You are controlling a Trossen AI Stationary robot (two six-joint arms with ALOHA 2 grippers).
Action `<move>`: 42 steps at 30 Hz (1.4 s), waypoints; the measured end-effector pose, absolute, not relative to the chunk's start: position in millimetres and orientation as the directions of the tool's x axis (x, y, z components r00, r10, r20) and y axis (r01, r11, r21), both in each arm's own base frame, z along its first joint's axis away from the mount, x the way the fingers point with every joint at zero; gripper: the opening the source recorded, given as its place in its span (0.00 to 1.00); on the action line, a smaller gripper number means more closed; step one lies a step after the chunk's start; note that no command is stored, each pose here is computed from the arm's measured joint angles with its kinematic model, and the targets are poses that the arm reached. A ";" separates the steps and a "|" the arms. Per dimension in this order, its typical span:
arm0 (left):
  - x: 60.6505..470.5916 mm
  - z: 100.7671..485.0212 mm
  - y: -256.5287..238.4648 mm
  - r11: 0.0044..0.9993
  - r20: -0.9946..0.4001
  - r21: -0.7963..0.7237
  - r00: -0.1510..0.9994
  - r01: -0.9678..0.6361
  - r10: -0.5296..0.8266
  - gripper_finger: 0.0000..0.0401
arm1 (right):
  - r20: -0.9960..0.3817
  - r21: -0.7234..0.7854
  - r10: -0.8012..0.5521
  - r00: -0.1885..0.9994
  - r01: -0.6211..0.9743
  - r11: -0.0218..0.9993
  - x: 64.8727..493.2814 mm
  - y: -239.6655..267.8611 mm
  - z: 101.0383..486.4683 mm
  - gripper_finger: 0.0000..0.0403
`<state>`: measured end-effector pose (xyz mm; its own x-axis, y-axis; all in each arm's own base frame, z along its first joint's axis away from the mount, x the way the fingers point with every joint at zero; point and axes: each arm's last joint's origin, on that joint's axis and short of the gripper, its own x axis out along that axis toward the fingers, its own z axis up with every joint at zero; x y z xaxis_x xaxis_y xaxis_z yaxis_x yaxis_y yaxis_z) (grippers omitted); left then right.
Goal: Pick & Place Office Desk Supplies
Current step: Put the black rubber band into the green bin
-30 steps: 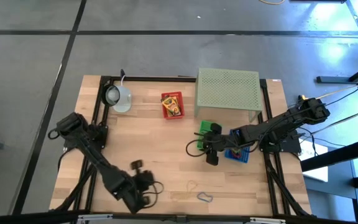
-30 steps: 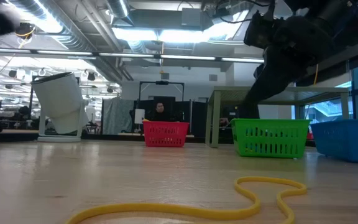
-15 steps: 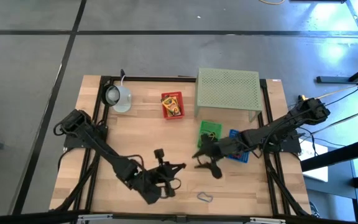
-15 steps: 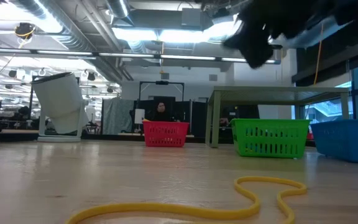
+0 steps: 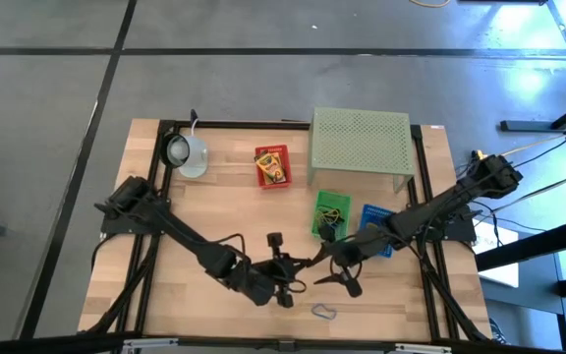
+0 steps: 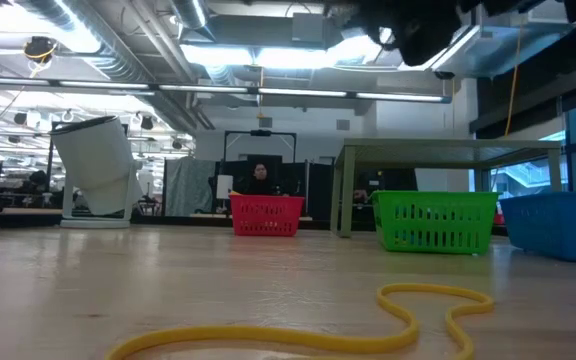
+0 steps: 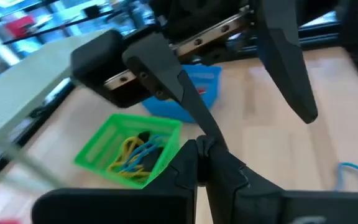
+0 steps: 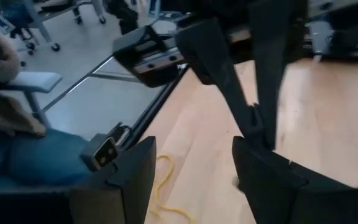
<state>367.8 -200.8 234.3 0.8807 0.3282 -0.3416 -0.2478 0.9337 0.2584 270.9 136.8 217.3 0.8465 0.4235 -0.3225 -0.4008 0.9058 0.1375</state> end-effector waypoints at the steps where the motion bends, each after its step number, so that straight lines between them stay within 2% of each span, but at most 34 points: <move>1: 369.9 233.9 -201.4 0.939 -0.337 0.260 0.890 -0.226 0.308 0.03 | -0.325 0.136 0.421 0.847 -0.399 0.907 270.6 137.1 217.0 0.54; 13: 361.4 230.4 -209.7 0.925 -0.343 0.279 0.873 -0.258 0.347 0.03 | -0.320 0.125 0.387 0.864 -0.367 0.922 271.4 135.7 217.4 0.54; 18: 356.2 230.3 -216.1 0.927 -0.351 0.291 0.875 -0.236 0.333 0.03 | -0.320 0.118 0.362 0.876 -0.342 0.932 272.2 134.1 217.5 0.54; 23: 358.6 237.7 -222.3 0.942 -0.314 0.290 0.913 -0.168 0.260 0.03 | -0.321 0.095 0.296 0.900 -0.280 0.955 272.5 132.8 217.3 0.54; 28: 360.4 248.5 -220.8 0.884 -0.205 0.368 0.902 -0.288 0.379 0.03 | -0.325 0.129 0.312 0.893 -0.286 0.950 272.5 133.1 217.1 0.54; 31: 361.9 249.4 -216.6 0.868 -0.192 0.369 0.887 -0.331 0.420 0.03 | -0.325 0.134 0.326 0.888 -0.299 0.945 272.3 133.7 217.3 0.54; 42: 373.5 247.5 -203.4 0.932 -0.244 0.273 0.920 -0.238 0.306 0.03 | -0.302 0.164 0.284 0.910 -0.244 0.956 273.4 132.7 219.2 0.54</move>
